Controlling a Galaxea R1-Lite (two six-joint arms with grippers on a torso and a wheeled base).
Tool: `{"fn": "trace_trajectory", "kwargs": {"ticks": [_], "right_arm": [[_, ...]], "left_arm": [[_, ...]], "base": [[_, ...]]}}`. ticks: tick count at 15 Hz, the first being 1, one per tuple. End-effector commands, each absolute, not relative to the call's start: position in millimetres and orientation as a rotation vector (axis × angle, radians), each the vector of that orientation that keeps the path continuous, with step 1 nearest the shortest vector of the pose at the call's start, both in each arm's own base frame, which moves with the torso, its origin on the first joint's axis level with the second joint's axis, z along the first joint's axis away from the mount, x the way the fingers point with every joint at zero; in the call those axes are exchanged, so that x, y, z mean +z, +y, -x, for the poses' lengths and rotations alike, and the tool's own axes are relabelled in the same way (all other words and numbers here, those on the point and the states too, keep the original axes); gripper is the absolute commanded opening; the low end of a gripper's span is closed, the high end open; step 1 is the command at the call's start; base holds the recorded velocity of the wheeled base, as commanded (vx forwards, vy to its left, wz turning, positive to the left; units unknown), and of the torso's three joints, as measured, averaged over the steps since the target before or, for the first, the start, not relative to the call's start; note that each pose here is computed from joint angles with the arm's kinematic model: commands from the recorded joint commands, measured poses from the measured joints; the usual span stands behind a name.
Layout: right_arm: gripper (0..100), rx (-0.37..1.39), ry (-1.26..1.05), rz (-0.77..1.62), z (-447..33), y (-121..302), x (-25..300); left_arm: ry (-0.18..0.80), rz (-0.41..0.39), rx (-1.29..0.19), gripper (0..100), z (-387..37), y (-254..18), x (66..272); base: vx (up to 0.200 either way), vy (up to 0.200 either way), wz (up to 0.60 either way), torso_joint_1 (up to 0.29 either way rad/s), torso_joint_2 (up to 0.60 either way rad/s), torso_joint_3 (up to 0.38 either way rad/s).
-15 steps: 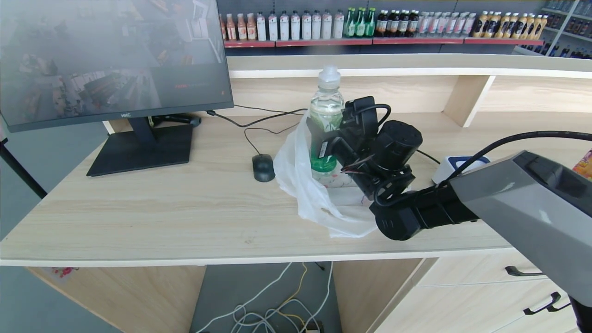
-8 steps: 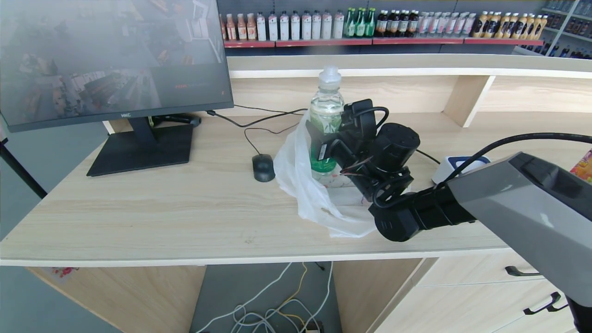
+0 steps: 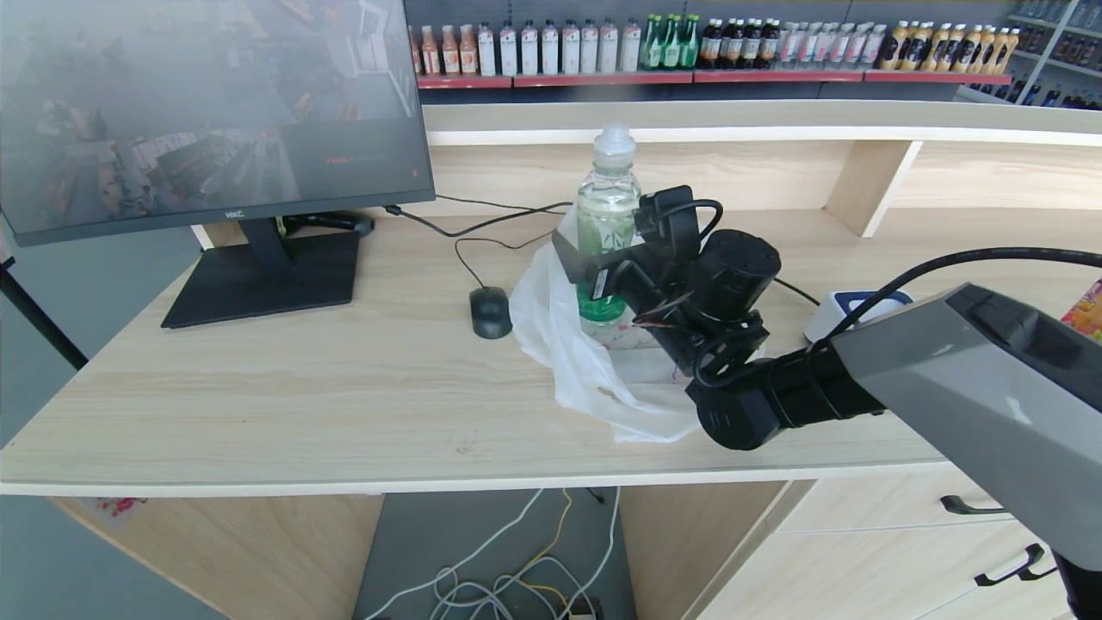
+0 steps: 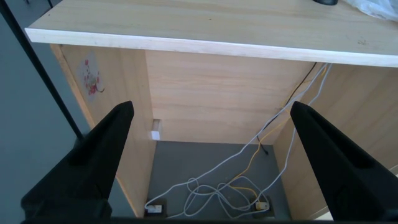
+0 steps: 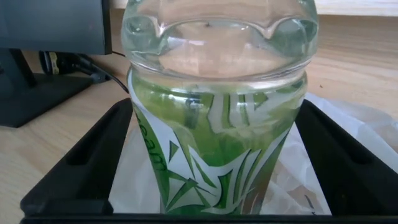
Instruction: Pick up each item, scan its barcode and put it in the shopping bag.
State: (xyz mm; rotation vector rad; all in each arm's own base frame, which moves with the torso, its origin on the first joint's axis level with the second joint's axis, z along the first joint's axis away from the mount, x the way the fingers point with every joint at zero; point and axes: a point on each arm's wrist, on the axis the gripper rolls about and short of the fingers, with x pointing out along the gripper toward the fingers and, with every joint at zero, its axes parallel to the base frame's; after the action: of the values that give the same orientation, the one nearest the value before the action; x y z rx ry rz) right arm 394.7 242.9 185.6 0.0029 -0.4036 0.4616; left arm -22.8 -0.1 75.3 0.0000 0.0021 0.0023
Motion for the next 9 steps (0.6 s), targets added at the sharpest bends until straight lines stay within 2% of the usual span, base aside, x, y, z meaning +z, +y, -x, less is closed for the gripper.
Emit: {"fn": "trace_trajectory", "kwargs": {"ticks": [1,6,9], "right_arm": [[100,0.462,-0.409,-0.004,-393.9,242.7,187.7],[100,0.464,-0.432,0.002,-388.4,244.3,196.9],[100,0.465,-0.465,0.007,-373.2,238.6,218.0]], "left_arm": [[0.002,0.0,0.002,100,22.8,-0.1,75.3],[0.002,0.0,0.003,100,22.8,-0.1,75.3],[0.002,0.0,0.003,100,22.8,-0.1,75.3]], "base": [[0.0,0.0,0.0,0.0,0.0,0.0],[0.0,0.0,0.0,0.0,0.0,0.0],[0.0,0.0,0.0,0.0,0.0,0.0]]}}
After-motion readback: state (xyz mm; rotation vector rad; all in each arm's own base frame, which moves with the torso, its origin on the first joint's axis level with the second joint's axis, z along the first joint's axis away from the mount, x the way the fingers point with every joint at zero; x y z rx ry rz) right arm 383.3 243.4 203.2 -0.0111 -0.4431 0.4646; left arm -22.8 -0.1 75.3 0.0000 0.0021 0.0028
